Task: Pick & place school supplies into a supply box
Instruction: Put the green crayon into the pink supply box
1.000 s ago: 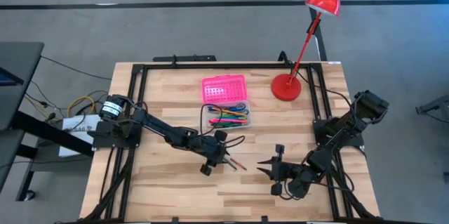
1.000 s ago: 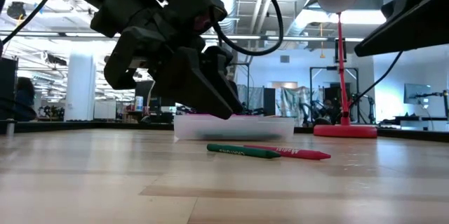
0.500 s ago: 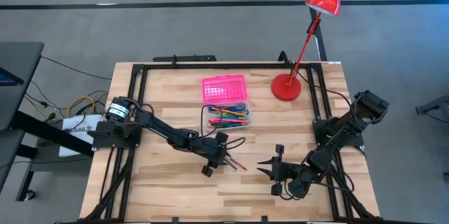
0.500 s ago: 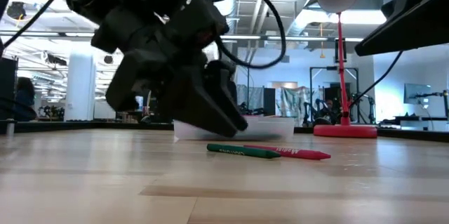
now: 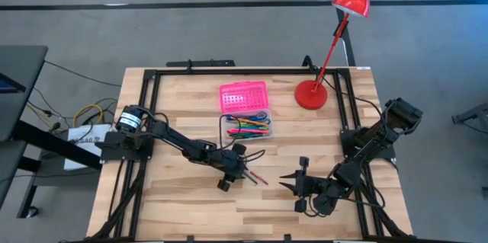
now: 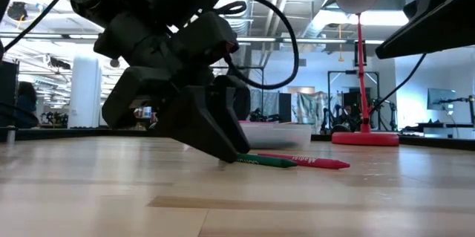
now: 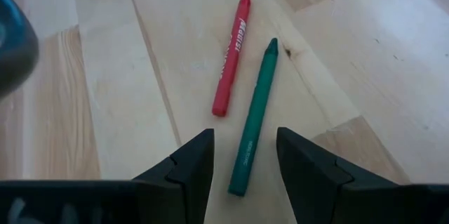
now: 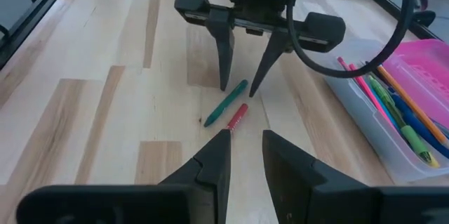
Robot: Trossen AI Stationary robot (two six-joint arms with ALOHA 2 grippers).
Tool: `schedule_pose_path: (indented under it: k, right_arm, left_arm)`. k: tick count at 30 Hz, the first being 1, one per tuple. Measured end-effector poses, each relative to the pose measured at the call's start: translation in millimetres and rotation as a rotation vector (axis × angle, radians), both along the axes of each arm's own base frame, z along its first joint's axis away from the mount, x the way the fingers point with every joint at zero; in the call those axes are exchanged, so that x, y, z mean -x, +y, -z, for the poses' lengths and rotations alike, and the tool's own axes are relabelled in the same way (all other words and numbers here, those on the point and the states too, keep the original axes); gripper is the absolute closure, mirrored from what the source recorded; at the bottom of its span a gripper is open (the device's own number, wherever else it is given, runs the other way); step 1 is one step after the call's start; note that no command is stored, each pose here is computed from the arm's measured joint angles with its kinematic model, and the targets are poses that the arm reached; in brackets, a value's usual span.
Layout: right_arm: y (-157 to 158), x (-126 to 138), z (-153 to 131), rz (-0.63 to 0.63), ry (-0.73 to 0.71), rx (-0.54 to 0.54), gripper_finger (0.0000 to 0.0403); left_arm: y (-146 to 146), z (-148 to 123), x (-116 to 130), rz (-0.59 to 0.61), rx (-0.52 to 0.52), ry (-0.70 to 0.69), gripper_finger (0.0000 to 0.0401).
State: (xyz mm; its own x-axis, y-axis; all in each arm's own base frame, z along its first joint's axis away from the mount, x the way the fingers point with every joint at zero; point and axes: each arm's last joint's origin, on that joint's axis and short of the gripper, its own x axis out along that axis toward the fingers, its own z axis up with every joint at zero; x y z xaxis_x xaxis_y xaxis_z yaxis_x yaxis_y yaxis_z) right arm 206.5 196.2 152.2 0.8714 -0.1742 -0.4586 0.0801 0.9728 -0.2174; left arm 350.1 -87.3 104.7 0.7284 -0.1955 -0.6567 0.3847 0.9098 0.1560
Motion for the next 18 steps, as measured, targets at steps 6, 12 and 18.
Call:
schedule_pose_path:
  k: [6,12,18]
  right_arm:
    - [0.3,-0.3,-0.4,0.0,-0.005,-0.006,0.0327]
    - [0.4,-0.3,-0.3,-0.002,-0.002,-0.007,0.0327]
    - [-6.5,-5.9,0.3,0.024,0.007,0.008,0.0327]
  left_arm:
    - [0.8,1.1,0.8,-0.023,0.019,0.025,0.025]
    - [1.3,3.3,3.1,-0.055,0.042,0.071,0.025]
    - [1.9,5.4,6.0,-0.095,0.08,0.129,0.025]
